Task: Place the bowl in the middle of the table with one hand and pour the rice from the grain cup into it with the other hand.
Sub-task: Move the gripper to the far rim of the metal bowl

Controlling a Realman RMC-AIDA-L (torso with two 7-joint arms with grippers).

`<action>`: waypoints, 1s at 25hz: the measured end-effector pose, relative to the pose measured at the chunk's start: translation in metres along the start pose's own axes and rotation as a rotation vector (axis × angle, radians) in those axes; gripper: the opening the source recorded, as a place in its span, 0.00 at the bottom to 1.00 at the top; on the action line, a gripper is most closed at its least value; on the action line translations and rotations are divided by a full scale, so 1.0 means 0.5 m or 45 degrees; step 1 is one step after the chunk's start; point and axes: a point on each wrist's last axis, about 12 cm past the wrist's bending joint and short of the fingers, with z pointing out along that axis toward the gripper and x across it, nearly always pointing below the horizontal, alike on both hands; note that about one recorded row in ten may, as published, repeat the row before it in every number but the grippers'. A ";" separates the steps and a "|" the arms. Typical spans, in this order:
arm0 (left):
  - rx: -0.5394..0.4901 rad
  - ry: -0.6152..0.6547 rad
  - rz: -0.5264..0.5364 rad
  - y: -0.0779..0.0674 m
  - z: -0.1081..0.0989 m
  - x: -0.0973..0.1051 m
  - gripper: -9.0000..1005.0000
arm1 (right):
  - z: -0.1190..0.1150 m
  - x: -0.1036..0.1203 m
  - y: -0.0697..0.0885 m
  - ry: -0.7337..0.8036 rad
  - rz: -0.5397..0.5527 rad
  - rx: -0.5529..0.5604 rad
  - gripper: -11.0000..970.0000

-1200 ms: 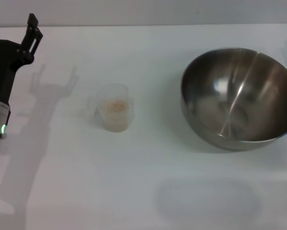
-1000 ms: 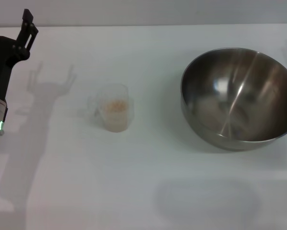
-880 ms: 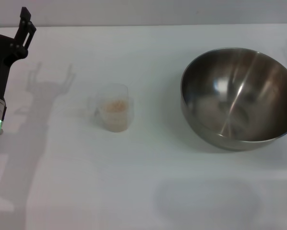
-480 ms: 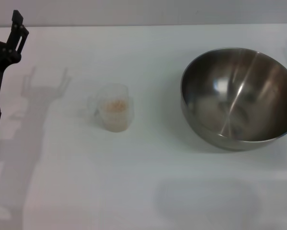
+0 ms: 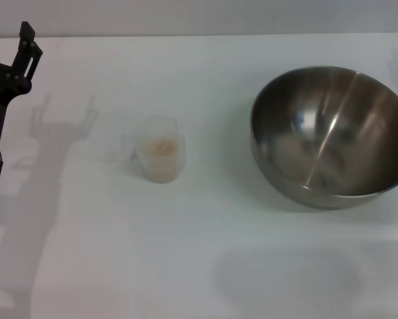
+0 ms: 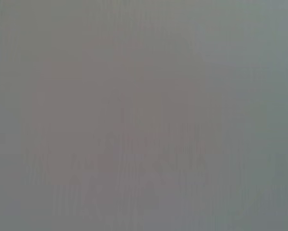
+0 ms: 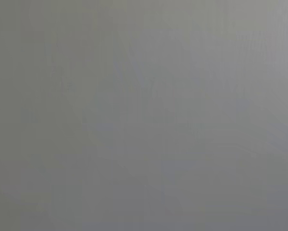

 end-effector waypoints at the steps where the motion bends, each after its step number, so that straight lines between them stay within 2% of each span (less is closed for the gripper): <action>1: 0.001 0.000 0.000 0.000 0.000 0.000 0.86 | 0.015 0.005 0.009 0.075 0.040 -0.012 0.78; 7: 0.010 -0.004 0.002 -0.001 0.006 -0.001 0.86 | 0.056 -0.002 0.036 0.259 0.177 -0.072 0.78; 11: 0.013 -0.003 0.008 0.000 0.008 -0.001 0.86 | 0.081 -0.027 0.061 0.472 0.294 -0.210 0.78; 14: 0.014 -0.002 0.012 0.001 0.009 -0.001 0.86 | 0.091 -0.043 0.065 0.568 0.334 -0.275 0.78; 16: 0.013 -0.002 0.014 0.002 0.009 -0.001 0.86 | 0.106 -0.067 0.064 0.736 0.394 -0.379 0.78; 19: 0.011 -0.002 0.015 0.004 0.009 -0.001 0.86 | 0.112 -0.082 0.061 0.851 0.436 -0.446 0.78; 21: 0.004 -0.002 0.016 0.006 0.009 -0.001 0.86 | 0.117 -0.104 0.050 1.034 0.490 -0.541 0.78; 25: -0.001 -0.003 0.016 0.007 0.009 -0.001 0.86 | 0.122 -0.135 0.030 1.178 0.502 -0.629 0.78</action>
